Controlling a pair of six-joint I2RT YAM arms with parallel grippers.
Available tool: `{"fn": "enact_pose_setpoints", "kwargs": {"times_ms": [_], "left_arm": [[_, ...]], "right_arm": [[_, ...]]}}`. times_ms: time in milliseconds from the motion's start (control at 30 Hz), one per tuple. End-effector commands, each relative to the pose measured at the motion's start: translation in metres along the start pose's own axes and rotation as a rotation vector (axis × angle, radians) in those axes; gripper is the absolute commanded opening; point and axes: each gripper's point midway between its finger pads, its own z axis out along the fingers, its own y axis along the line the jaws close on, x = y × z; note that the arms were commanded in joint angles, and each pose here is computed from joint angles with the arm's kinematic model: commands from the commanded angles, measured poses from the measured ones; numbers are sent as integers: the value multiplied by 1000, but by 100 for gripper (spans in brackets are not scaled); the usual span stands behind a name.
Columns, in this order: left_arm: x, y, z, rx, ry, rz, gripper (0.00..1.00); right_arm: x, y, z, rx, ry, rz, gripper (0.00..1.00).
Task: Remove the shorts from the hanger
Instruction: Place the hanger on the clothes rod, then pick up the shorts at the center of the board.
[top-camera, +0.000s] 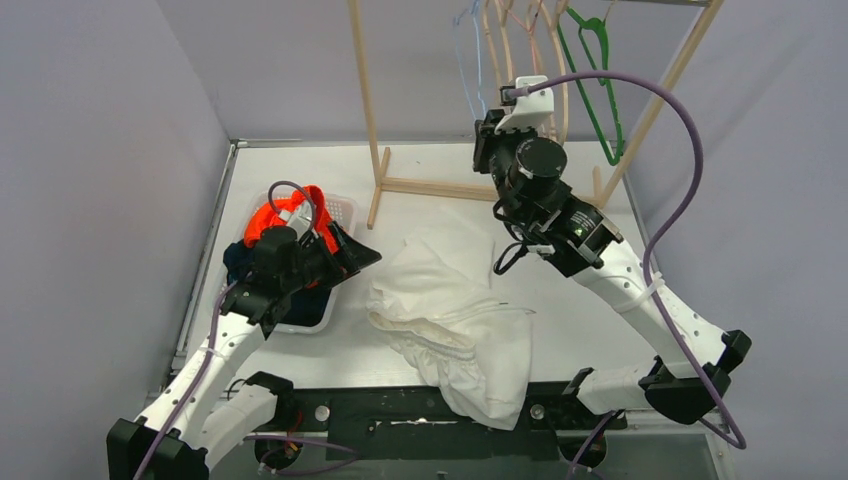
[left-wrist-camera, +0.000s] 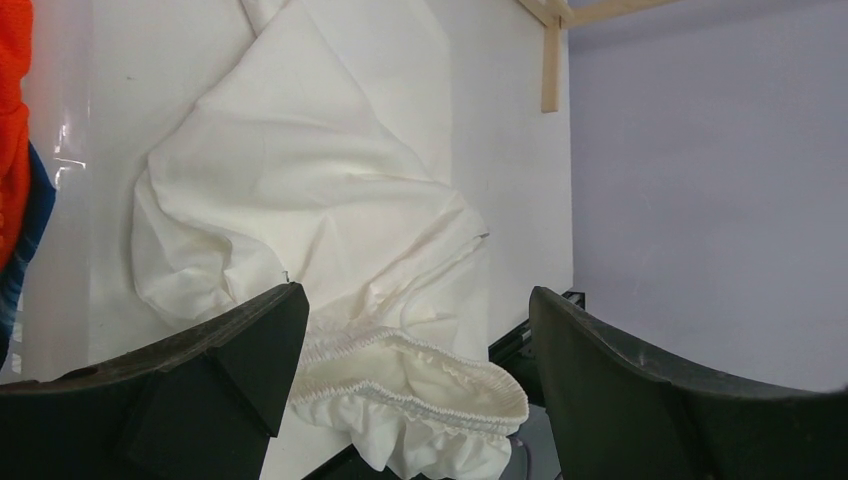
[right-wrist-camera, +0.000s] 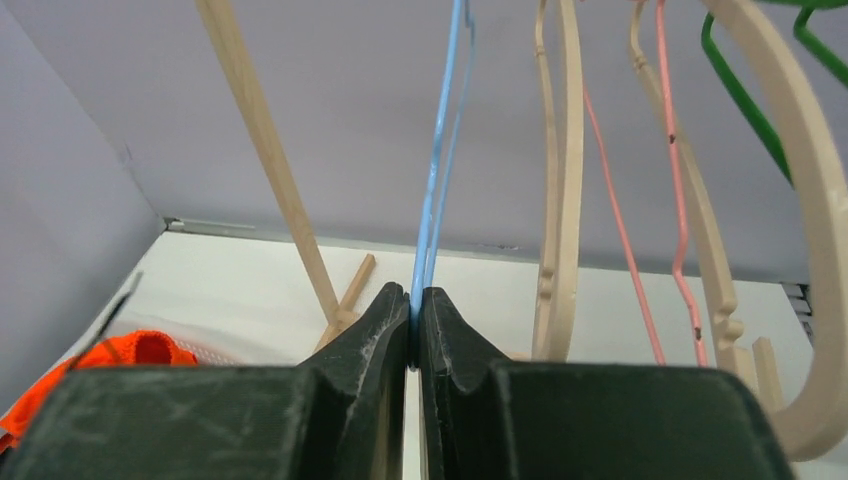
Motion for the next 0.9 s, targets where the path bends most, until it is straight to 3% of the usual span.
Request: {"fn": "enact_pose_setpoints", "kwargs": {"times_ms": [0,167,267,400,467,567,867], "left_arm": [[-12,-29,-4,96,-45,42,81],[-11,-28,-4,97,-47,42,82],[-11,-27,-4,90,-42,46,82],[-9,-22,-1,58,-28,51,83],[-8,-22,1,55,-16,60,84],[-4,-25,5,51,6,88,84],[26,-29,26,-5,94,183,84]], "right_arm": [[16,-1,7,12,77,46,1],[32,-4,10,14,132,44,5],[40,-1,4,-19,140,60,22],[35,12,-16,-140,131,150,58],[35,19,-28,-208,126,178,67],[48,16,-46,-245,144,200,74],[130,-5,-93,-231,263,311,77]]}}
